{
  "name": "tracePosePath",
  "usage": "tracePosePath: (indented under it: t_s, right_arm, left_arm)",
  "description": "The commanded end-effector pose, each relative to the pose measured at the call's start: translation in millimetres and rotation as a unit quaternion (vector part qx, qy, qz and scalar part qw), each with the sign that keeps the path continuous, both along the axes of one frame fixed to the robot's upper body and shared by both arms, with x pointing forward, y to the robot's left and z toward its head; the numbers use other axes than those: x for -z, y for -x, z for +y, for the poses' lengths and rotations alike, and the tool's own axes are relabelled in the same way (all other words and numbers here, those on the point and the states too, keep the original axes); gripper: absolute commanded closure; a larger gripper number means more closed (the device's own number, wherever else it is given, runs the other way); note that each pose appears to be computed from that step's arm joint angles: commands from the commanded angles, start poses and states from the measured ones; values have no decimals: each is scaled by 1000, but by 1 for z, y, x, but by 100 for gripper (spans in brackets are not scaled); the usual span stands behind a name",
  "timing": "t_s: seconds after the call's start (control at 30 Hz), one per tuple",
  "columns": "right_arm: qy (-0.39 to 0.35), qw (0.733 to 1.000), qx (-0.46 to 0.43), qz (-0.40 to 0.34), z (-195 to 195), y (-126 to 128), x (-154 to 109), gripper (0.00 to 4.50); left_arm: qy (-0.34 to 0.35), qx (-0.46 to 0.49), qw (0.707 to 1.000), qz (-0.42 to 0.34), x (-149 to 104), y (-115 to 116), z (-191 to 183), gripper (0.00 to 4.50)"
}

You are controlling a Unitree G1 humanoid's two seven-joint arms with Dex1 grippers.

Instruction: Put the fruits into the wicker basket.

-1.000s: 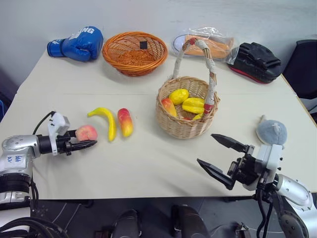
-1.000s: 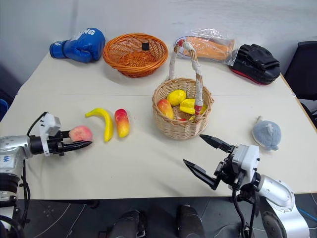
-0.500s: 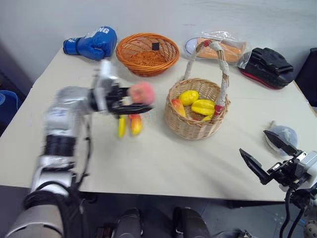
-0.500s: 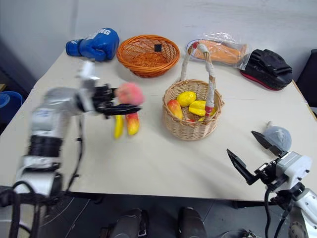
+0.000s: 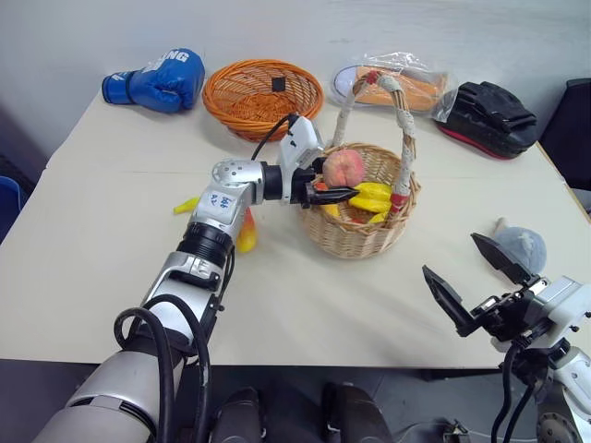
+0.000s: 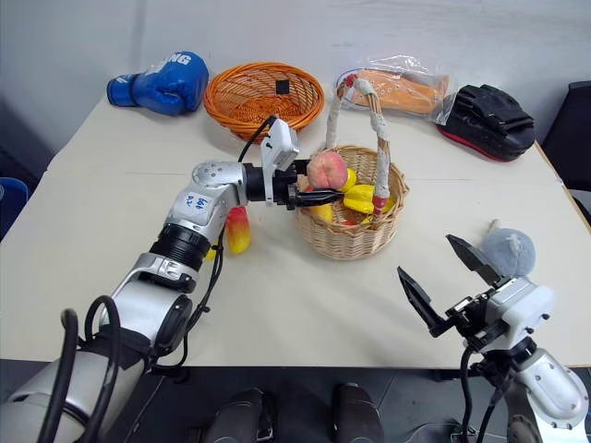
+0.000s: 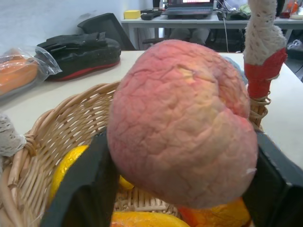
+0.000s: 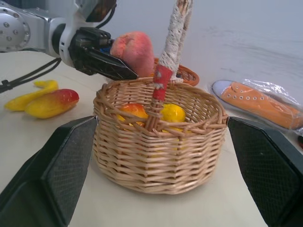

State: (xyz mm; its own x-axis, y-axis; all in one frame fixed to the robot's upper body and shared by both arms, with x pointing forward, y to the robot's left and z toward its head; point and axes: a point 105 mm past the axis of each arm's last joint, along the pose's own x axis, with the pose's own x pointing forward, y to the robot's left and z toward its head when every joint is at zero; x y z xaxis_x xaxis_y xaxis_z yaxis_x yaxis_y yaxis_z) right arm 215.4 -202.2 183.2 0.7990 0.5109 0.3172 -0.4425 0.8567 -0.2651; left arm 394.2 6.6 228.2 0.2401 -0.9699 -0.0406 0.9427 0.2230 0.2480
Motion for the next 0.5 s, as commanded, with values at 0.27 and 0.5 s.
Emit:
tracePosePath:
  t_s: [0.27, 0.5]
  right_arm:
    - [27, 997, -77, -2, 28, -7, -23, 0]
    - [118, 975, -187, -3, 65, 1, -14, 0]
  left_arm:
    - [79, -98, 987, -103, -33, 6, 122, 3]
    - [75, -340, 933, -97, 21, 71, 273, 3]
